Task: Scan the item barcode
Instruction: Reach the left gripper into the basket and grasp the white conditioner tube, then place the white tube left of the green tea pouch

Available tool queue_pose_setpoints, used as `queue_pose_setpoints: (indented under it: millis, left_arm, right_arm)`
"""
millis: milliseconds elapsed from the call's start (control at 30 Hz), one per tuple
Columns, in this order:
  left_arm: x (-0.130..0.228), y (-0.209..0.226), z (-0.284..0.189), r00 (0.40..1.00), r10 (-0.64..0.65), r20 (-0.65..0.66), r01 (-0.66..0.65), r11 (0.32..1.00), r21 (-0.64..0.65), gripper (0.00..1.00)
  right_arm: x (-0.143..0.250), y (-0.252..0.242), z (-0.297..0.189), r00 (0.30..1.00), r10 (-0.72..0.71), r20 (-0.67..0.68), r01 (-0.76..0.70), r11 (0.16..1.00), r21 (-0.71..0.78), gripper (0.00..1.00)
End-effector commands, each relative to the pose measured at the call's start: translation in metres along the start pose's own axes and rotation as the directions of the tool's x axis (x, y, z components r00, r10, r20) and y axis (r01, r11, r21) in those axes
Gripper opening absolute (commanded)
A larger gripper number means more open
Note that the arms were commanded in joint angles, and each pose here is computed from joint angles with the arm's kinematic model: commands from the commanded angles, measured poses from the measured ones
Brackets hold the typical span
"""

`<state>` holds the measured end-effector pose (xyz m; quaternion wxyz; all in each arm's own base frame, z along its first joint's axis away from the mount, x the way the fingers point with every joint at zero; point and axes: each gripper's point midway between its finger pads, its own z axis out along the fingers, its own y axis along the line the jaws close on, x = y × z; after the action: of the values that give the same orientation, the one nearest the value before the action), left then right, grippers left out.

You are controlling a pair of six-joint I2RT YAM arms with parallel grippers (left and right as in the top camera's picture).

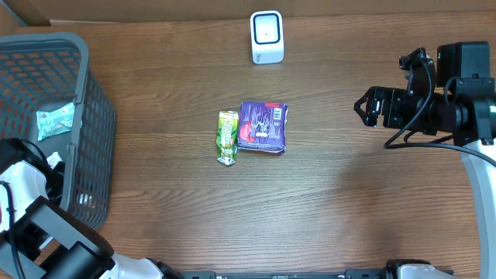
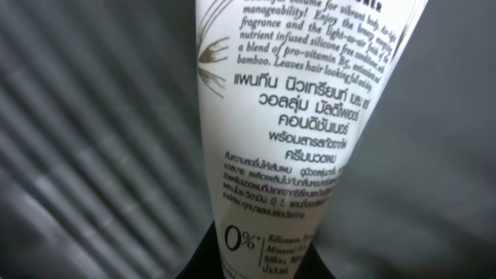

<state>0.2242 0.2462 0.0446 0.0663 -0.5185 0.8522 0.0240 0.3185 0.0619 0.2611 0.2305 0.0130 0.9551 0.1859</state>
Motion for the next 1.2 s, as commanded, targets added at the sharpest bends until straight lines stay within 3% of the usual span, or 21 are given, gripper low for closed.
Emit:
queue_pose_setpoints:
  millis: [0, 200, 367, 500, 633, 867, 1033, 1167]
  left_arm:
    - [-0.001, -0.013, -0.015, 0.999, -0.007, -0.048, 0.009, 0.998, 0.054, 0.04]
    - [-0.044, -0.038, -0.102, 0.996, 0.069, 0.059, -0.075, 0.992, 0.099, 0.04]
    - [-0.072, -0.066, -0.215, 0.946, 0.177, 0.271, -0.221, 0.965, 0.139, 0.04]
    - [-0.059, -0.102, -0.284, 0.874, 0.276, 0.399, -0.382, 0.900, 0.212, 0.04]
    - [-0.015, -0.143, -0.321, 0.812, 0.387, 0.437, -0.527, 0.807, 0.266, 0.04]
    - [0.100, -0.227, -0.295, 0.643, 0.699, 0.314, -0.766, 0.576, 0.285, 0.04]
    - [0.135, -0.254, -0.238, 0.578, 0.781, 0.237, -0.816, 0.559, 0.148, 0.04]
    - [0.165, -0.269, -0.183, 0.537, 0.825, 0.178, -0.844, 0.519, 0.138, 0.04]
  right_arm:
    - [-0.003, 0.000, -0.002, 1.000, -0.005, 0.012, 0.005, 1.000, -0.002, 1.00]
    - [-0.003, 0.000, -0.002, 1.000, -0.004, 0.009, 0.004, 1.000, -0.001, 1.00]
    - [-0.003, 0.000, -0.002, 1.000, -0.004, 0.009, 0.004, 1.000, -0.002, 1.00]
    - [-0.003, 0.000, -0.002, 1.000, -0.004, 0.011, 0.004, 1.000, -0.002, 1.00]
    - [-0.003, 0.000, -0.002, 1.000, -0.005, 0.011, 0.005, 1.000, -0.002, 1.00]
    - [-0.005, 0.001, -0.002, 1.000, -0.007, 0.018, 0.007, 1.000, -0.002, 1.00]
    - [-0.006, 0.001, -0.002, 1.000, -0.010, 0.022, 0.010, 1.000, -0.002, 1.00]
    - [-0.006, 0.001, -0.002, 1.000, -0.009, 0.021, 0.009, 1.000, -0.002, 1.00]
